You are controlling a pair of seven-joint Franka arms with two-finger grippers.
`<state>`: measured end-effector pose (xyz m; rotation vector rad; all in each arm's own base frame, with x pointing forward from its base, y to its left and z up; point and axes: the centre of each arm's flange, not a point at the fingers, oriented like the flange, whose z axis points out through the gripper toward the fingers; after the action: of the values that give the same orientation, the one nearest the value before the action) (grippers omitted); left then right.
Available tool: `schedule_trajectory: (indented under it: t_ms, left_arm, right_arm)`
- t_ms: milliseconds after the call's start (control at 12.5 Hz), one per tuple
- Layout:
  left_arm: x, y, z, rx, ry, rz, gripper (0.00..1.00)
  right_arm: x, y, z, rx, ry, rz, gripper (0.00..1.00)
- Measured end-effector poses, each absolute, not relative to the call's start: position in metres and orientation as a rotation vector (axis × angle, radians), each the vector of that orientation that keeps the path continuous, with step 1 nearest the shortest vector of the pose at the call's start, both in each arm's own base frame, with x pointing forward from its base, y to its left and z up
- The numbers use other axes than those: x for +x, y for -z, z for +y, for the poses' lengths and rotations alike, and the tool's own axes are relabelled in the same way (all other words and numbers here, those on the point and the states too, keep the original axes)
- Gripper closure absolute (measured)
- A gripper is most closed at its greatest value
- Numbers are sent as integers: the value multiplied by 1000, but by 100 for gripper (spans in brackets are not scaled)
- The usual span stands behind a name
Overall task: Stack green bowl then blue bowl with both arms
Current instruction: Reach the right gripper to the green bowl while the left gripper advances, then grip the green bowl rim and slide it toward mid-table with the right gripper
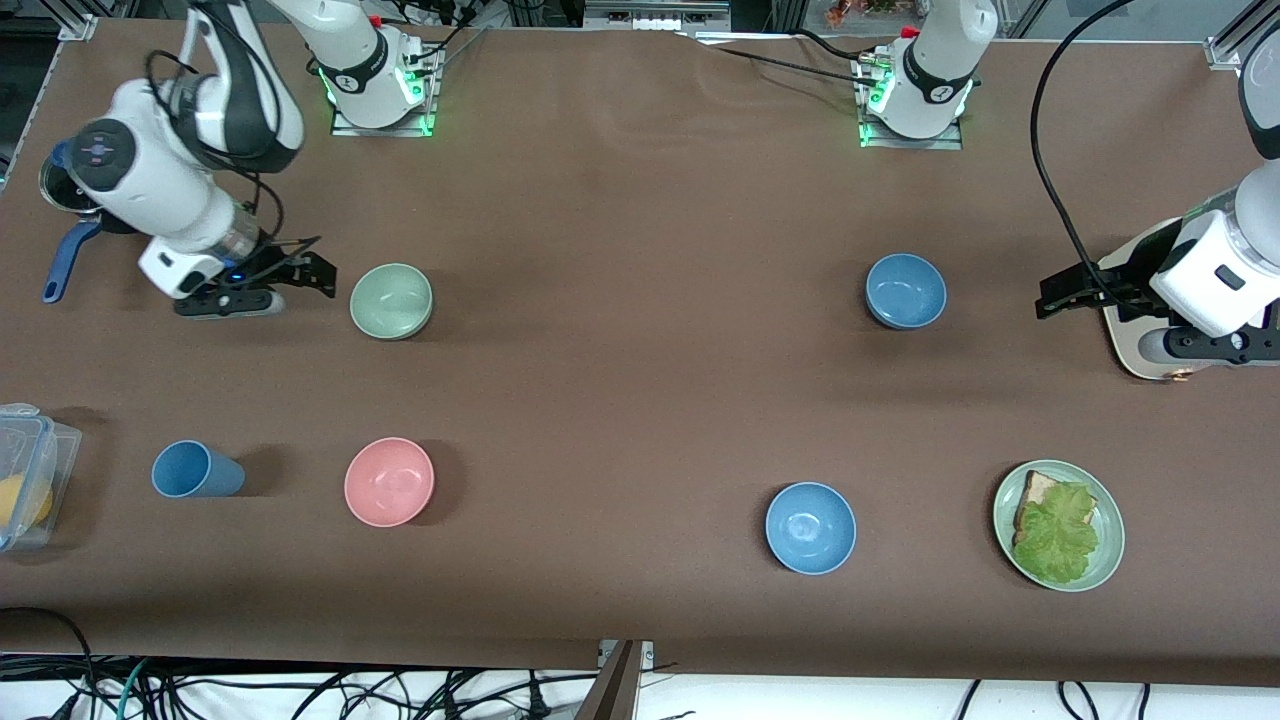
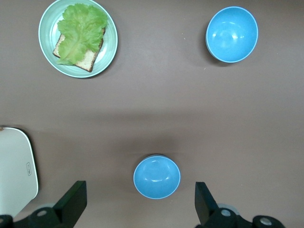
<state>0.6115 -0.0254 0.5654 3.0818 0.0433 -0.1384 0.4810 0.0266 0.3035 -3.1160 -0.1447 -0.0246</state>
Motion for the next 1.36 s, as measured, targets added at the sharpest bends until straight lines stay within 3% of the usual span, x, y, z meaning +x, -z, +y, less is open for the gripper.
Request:
schedule_trajectory:
  t_ms: [481, 1043, 1123, 1364]
  left_arm:
    - [608, -553, -25, 3079, 198, 45, 0]
    - [593, -456, -21, 3063, 408, 47, 0]
    - [591, -444, -19, 3059, 421, 23, 0]
    - [579, -401, -4, 3026, 430, -17, 0]
  right_arm:
    - [462, -208, 45, -3109, 95, -200, 4]
    - [464, -206, 48, -3108, 68, -207, 89]
    - [472, -218, 54, -3105, 64, -212, 94]
    - [503, -262, 83, -3097, 31, -174, 94]
